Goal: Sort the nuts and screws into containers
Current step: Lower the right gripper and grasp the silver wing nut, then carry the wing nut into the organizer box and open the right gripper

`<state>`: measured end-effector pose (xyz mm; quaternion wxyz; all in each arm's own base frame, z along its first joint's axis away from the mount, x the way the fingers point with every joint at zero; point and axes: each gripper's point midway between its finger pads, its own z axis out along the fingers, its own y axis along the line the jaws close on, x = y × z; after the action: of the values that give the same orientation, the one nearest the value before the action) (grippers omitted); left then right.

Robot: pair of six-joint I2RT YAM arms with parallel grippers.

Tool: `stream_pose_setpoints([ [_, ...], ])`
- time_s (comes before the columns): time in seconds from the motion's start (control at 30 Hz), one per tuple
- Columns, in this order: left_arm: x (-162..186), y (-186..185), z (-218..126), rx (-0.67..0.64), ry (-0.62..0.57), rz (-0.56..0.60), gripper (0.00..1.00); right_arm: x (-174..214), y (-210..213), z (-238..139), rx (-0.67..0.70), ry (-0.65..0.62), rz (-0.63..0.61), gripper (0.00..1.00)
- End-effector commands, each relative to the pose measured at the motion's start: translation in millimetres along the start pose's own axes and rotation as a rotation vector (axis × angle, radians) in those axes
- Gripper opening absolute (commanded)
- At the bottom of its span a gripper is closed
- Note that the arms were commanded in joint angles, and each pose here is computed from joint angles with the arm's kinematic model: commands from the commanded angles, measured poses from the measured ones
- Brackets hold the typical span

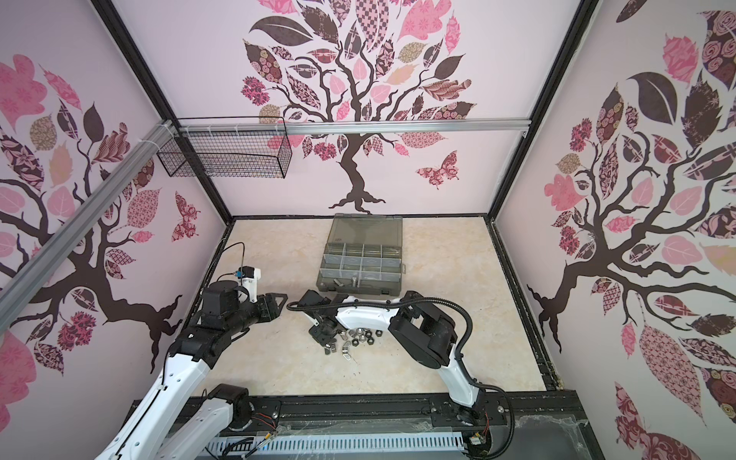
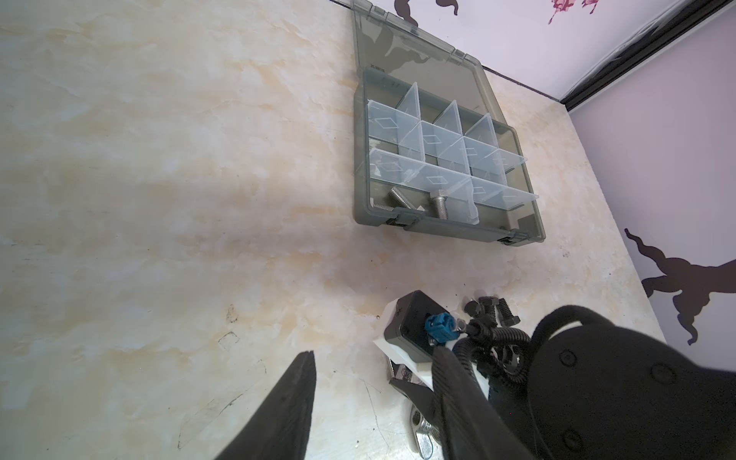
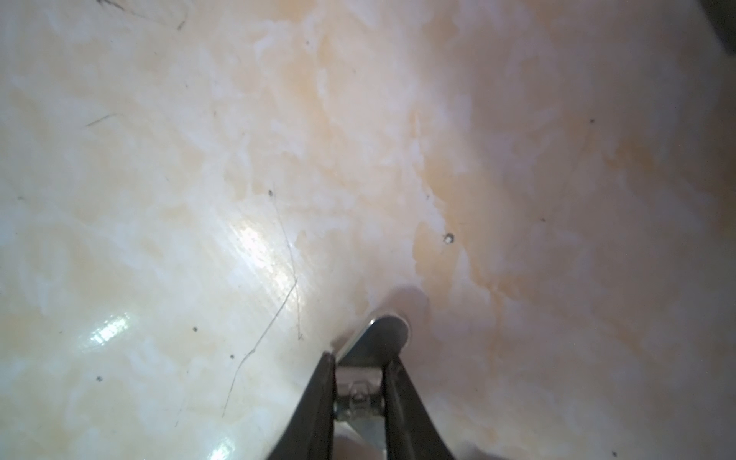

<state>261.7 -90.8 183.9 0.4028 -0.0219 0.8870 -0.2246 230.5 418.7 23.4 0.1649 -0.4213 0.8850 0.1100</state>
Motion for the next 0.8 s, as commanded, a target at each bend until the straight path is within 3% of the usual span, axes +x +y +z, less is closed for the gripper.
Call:
stream_pose_setpoints([
  [0.0, 5, 1, 2, 0.012, 0.000, -0.002, 0.51, 5, 0, 6, 0.018, 0.019, -0.020, 0.21],
  [0.13, 5, 1, 2, 0.013, -0.002, -0.002, 0.51, -4, 1, -5, 0.015, -0.015, -0.029, 0.20],
  [0.3, 6, 0, 2, 0.019, 0.004, -0.004, 0.51, -39, -23, -55, 0.042, -0.141, -0.021, 0.19],
  [0.53, 6, -2, 2, 0.032, 0.000, -0.004, 0.51, -62, -128, -120, 0.199, -0.268, 0.068, 0.19],
  [0.77, 8, -2, 5, 0.033, 0.014, -0.008, 0.51, -42, -214, -124, 0.292, -0.262, 0.180, 0.19],
])
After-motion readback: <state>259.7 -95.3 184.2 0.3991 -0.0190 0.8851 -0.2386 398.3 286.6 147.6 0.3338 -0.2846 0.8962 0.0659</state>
